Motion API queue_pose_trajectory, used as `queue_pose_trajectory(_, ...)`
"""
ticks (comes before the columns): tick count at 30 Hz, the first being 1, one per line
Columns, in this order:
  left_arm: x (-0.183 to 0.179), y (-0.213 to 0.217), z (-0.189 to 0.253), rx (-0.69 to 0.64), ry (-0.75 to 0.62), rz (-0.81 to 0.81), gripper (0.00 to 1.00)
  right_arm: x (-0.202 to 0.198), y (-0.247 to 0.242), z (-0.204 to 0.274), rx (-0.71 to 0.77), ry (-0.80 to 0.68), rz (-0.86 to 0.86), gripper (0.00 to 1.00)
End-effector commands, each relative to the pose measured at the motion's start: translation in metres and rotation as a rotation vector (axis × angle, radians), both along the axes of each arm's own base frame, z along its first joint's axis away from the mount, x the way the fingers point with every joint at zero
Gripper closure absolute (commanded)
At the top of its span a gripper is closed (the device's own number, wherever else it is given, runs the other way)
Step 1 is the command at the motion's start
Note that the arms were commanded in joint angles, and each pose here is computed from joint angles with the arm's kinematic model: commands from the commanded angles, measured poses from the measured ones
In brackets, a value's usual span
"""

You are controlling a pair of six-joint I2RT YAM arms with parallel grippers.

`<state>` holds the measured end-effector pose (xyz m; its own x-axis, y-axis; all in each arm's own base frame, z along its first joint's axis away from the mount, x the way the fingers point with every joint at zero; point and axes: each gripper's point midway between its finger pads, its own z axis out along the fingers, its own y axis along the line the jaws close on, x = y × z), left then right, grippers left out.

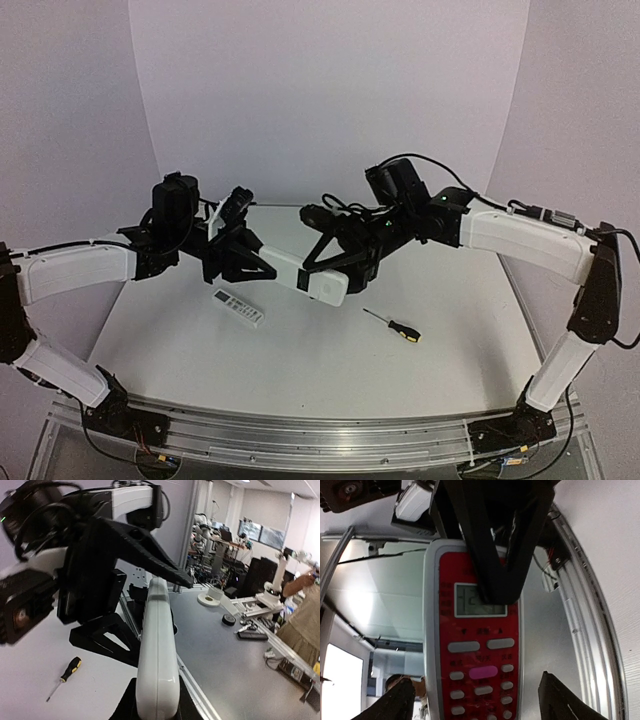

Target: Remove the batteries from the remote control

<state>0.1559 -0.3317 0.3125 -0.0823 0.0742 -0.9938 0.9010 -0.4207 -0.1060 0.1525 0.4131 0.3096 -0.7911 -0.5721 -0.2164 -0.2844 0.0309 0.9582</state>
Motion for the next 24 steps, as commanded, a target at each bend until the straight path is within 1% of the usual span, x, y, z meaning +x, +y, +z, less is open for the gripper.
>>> queue_pose_trajectory(1, 0.017, -0.002, -0.005, 0.063, 0.207, 0.199, 1.00, 0.044, -0.023, -0.002, -0.062, -0.201, -0.294, 0.16)
queue_pose_trajectory(4, 0.025, 0.002, -0.011, 0.053, 0.302, 0.296, 1.00, 0.056, -0.041, -0.010, -0.099, -0.307, -0.404, 0.14)
queue_pose_trajectory(8, 0.049, 0.008, -0.023, 0.050, 0.505, 0.484, 1.00, 0.066, -0.062, -0.030, -0.179, -0.404, -0.528, 0.13)
queue_pose_trajectory(10, 0.053, 0.012, -0.026, 0.021, 0.583, 0.522, 1.00, 0.071, -0.068, -0.046, -0.218, -0.420, -0.577, 0.13)
queue_pose_trajectory(12, 0.053, 0.014, -0.031, 0.010, 0.639, 0.533, 1.00, 0.076, -0.065, -0.050, -0.197, -0.432, -0.603, 0.14)
queue_pose_trajectory(15, 0.058, 0.015, -0.034, 0.013, 0.678, 0.564, 1.00, 0.075, -0.055, -0.057, -0.157, -0.458, -0.608, 0.15)
queue_pose_trajectory(18, 0.056, 0.016, -0.033, 0.004, 0.682, 0.564, 1.00, 0.078, -0.044, -0.060, -0.145, -0.503, -0.620, 0.16)
queue_pose_trajectory(24, 0.057, 0.016, -0.037, 0.017, 0.701, 0.581, 1.00, 0.085, -0.026, -0.060, -0.104, -0.540, -0.630, 0.19)
